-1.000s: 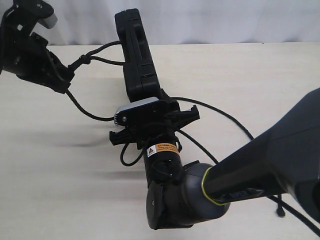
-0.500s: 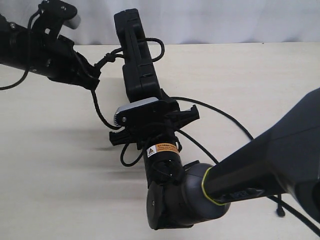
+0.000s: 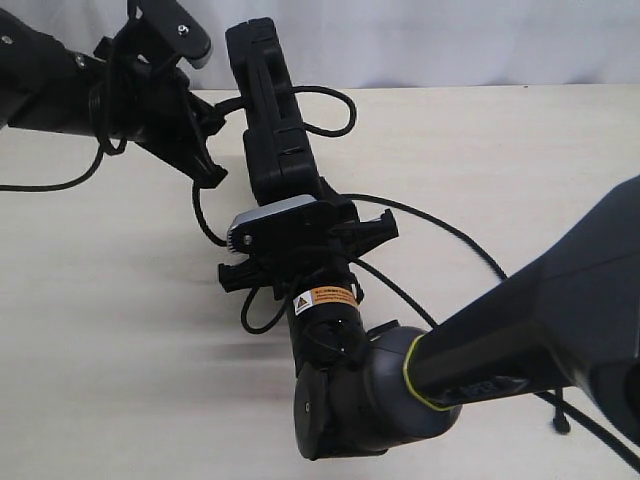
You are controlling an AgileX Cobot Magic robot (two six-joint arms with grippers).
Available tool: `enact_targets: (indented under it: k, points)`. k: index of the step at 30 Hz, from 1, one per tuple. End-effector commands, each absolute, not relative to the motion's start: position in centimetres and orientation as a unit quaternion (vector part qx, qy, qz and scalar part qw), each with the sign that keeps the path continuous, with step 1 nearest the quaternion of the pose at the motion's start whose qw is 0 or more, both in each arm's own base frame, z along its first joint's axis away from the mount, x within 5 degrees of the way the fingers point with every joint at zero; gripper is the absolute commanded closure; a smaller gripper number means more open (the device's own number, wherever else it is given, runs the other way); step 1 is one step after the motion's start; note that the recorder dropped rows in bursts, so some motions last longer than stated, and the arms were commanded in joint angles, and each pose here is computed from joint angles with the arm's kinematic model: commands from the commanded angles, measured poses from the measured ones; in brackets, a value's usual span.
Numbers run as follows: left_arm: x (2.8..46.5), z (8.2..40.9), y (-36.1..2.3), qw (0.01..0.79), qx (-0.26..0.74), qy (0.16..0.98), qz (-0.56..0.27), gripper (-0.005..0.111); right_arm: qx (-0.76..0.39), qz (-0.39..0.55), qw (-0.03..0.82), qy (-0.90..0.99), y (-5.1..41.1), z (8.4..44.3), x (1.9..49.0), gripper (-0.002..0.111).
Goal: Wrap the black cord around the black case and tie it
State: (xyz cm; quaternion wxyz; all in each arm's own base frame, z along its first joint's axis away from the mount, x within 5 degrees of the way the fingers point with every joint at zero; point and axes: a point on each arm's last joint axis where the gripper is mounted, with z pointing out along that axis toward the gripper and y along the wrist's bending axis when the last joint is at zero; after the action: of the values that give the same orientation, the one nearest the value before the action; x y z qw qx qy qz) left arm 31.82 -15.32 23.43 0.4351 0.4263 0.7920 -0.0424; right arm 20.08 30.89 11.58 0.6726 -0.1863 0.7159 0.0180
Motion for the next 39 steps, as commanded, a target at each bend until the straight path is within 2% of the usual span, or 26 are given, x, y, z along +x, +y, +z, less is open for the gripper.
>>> enact_targets:
  k: [1, 4, 8, 14, 19, 21, 22, 24, 33, 39]
  points:
    - [31.9, 23.9, -16.7, 0.452, 0.436, 0.777, -0.036, 0.107, -0.196, 0.029, 0.677, 0.708, 31.0, 11.9, 20.1, 0.104]
    - [32.1, 24.0, -17.1, 0.443, 0.446, 0.776, -0.052, 0.107, -0.195, 0.029, 0.677, 0.709, 31.0, 11.9, 20.1, 0.104]
    - [31.8, 23.9, -17.3, 0.437, 0.513, 0.738, -0.030, 0.107, -0.196, 0.029, 0.678, 0.708, 31.1, 11.9, 20.1, 0.104]
    - [32.4, 25.4, -18.1, 0.446, 0.557, 0.700, -0.030, 0.107, -0.196, 0.029, 0.678, 0.708, 31.1, 11.9, 20.1, 0.104]
    - [32.5, 25.5, -18.0, 0.451, 0.553, 0.701, -0.024, 0.106, -0.196, 0.029, 0.678, 0.708, 31.1, 11.9, 20.1, 0.104]
    - [32.5, 25.5, -18.0, 0.451, 0.552, 0.701, -0.023, 0.091, -0.196, 0.029, 0.678, 0.708, 31.1, 11.9, 20.1, 0.104]
    - [32.5, 25.5, -18.0, 0.451, 0.552, 0.701, -0.023, 0.077, -0.196, 0.029, 0.678, 0.708, 31.1, 11.9, 20.1, 0.104]
    - [32.5, 25.5, -18.0, 0.451, 0.552, 0.701, -0.023, 0.065, -0.195, 0.028, 0.677, 0.709, 31.0, 11.9, 20.1, 0.104]
    - [32.1, 26.2, -18.0, 0.454, 0.550, 0.700, -0.033, 0.036, -0.192, 0.027, 0.677, 0.710, 31.0, 11.9, 20.1, 0.104]
    - [30.2, 30.4, -17.2, 0.497, 0.545, 0.674, -0.026, 0.037, -0.192, 0.027, 0.677, 0.710, 31.0, 11.9, 20.1, 0.104]
